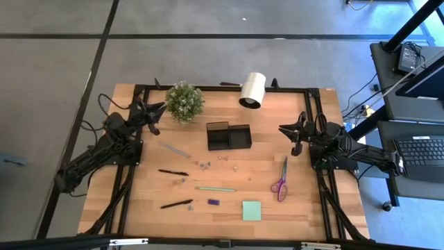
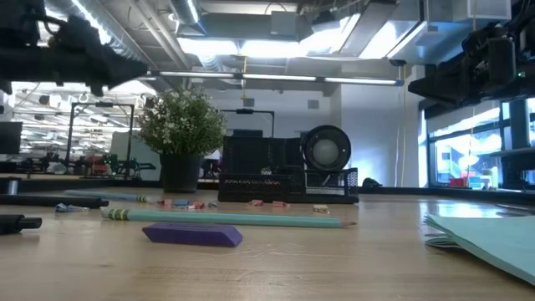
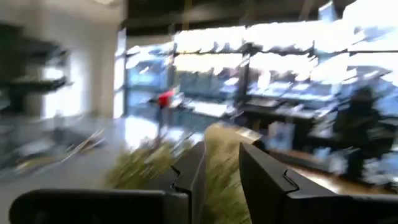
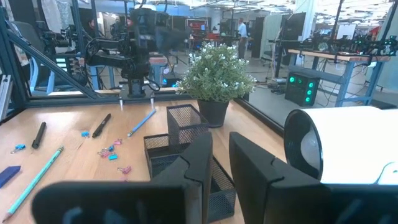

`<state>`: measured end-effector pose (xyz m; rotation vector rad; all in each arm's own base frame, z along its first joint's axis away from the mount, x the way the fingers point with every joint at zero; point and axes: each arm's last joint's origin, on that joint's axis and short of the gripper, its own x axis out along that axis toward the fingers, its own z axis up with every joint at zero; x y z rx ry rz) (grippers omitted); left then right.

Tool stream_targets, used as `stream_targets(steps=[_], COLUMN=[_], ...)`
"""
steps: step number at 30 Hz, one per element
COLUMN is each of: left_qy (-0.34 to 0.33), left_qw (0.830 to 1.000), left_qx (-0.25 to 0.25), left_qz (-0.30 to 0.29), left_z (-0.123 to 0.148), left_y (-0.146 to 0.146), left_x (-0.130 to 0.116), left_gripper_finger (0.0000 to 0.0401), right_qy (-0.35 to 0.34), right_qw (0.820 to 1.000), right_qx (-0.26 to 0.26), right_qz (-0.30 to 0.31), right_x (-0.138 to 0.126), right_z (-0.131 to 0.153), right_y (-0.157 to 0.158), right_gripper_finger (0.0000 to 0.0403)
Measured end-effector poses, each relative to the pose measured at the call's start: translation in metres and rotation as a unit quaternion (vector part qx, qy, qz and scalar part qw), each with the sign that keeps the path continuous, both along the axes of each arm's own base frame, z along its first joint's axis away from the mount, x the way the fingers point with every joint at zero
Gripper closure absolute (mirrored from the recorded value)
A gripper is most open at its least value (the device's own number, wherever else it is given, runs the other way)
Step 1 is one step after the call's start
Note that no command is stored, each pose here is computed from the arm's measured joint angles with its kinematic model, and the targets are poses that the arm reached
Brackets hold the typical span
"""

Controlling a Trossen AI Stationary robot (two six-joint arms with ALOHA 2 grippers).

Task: Pick and place office supplies into organizer
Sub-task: Put the blue eraser into the black desk organizer

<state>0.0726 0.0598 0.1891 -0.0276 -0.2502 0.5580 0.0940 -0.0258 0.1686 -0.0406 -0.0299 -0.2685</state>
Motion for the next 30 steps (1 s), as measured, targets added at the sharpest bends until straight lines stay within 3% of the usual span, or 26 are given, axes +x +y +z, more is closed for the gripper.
stream_targets(steps=[10,16,25,30], left_qy=[-0.042,-0.026,0.027,0.075], left_qw=[0.987,0.975,0.943,0.934], left_qx=[0.11,0.135,0.136,0.126], left_qz=[-0.11,-0.175,-0.302,-0.327], left_z=[0.057,0.09,0.126,0.137], left_y=[-0.022,-0.03,-0.045,-0.06], left_x=[-0.002,0.01,0.071,0.118], left_gripper_finger=[0.0293,0.0281,0.0274,0.0274], right_qy=[-0.001,-0.001,-0.001,-0.001], right_qw=[1.0,1.0,1.0,1.0], right_qx=[0.003,0.003,0.002,0.002], right_qz=[0.0,0.0,0.0,0.0], right_x=[0.0,0.0,0.0,0.0], right_z=[0.0,0.0,0.0,0.0], right_y=[0.0,0.0,0.0,0.0], right_gripper_finger=[0.0343,0.0343,0.0343,0.0343])
